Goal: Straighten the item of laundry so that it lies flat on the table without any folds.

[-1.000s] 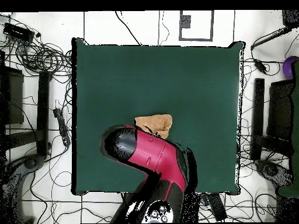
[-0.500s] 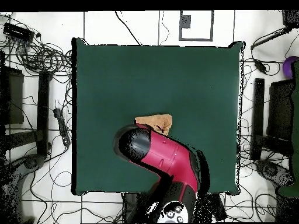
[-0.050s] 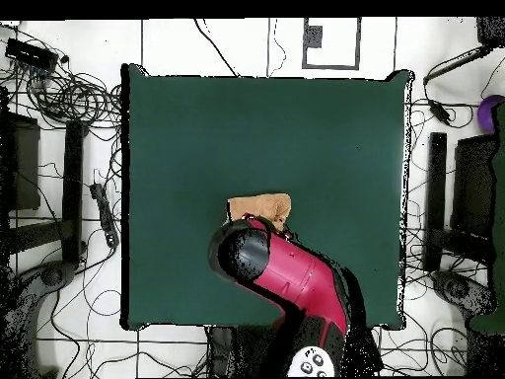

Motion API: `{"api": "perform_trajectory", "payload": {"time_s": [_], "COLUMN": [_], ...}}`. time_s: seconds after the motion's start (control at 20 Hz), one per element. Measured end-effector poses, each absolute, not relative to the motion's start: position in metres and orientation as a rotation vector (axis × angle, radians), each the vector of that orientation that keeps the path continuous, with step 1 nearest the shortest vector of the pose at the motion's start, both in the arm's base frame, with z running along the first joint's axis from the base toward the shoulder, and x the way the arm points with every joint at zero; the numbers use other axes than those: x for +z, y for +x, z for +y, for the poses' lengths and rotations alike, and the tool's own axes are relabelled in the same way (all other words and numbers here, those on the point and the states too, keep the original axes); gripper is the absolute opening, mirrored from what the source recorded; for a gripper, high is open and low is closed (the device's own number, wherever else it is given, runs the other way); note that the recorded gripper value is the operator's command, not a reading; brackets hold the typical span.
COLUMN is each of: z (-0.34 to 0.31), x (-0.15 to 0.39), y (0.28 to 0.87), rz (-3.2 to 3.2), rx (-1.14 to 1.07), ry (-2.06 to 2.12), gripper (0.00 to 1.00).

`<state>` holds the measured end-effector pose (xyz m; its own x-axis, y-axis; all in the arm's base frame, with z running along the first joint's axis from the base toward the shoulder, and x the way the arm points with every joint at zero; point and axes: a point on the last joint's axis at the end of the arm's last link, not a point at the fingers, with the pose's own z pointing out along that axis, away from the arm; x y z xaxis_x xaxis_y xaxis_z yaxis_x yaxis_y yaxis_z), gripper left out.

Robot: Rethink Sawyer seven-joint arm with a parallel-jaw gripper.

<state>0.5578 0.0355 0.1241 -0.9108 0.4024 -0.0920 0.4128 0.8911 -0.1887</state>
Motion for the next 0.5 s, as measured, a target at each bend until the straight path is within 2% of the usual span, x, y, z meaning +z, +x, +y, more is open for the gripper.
{"api": "perform_trajectory", "payload": {"time_s": [0.5], "z": [0.055], "x": [0.115], "y": [0.545], "rz": [3.01], "rx": [-0.322], "ry": [0.603], "gripper": [1.0]}}
